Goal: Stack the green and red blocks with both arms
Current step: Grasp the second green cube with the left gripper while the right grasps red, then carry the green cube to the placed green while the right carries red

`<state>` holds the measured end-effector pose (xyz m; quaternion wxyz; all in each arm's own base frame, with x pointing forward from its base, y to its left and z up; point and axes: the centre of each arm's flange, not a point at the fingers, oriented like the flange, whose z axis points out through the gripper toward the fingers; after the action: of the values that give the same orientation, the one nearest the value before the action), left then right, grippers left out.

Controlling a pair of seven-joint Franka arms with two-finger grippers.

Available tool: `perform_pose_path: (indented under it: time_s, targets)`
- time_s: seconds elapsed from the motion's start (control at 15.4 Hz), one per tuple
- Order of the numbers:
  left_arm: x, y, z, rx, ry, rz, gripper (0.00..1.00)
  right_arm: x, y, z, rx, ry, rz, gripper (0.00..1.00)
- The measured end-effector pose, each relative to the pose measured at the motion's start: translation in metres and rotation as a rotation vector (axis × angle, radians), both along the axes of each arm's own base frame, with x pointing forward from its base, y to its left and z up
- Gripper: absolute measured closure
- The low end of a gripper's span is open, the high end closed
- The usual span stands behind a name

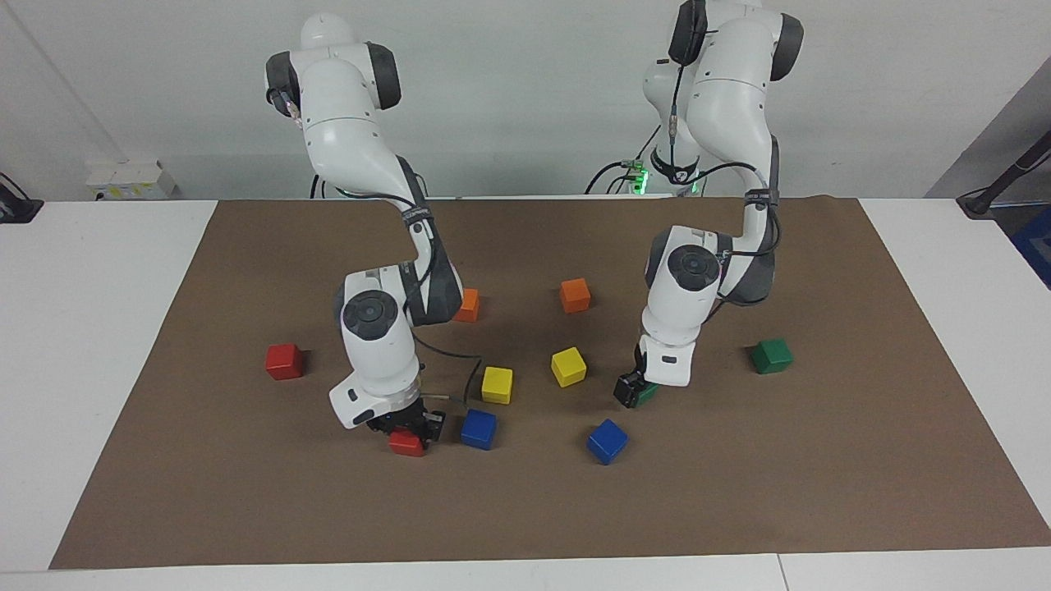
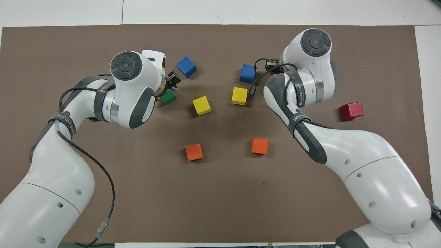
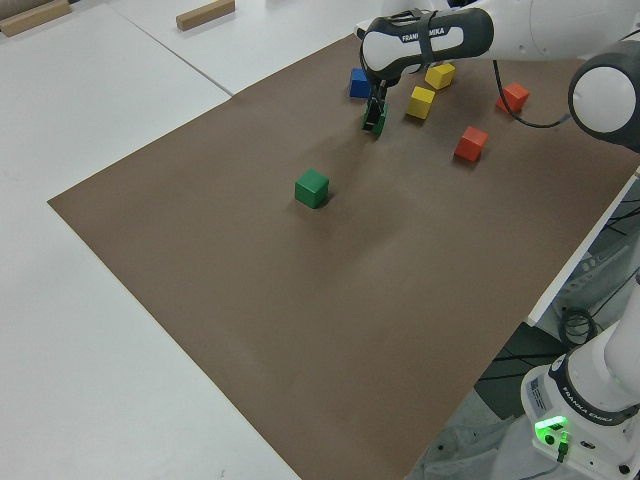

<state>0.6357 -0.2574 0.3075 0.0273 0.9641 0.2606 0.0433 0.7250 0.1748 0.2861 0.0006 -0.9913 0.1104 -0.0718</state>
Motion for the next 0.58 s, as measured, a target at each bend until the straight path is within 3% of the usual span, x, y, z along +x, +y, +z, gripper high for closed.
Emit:
perform_pose_path:
  time_s: [0.33,0.46,0.58]
  targets:
    - [-0.007,-0.013,-0.003,0.028,-0.008,0.021,0.22,-0.002,-0.022,0.029,-0.024,0.026,0.064,0.45]
    - [-0.01,-0.015,-0.005,0.035,-0.004,0.03,0.41,-0.012,-0.062,0.057,-0.036,0.044,0.147,0.45]
    - [-0.012,-0.009,-0.003,0.08,0.022,0.022,0.45,-0.04,-0.118,0.077,-0.041,0.067,0.226,0.45]
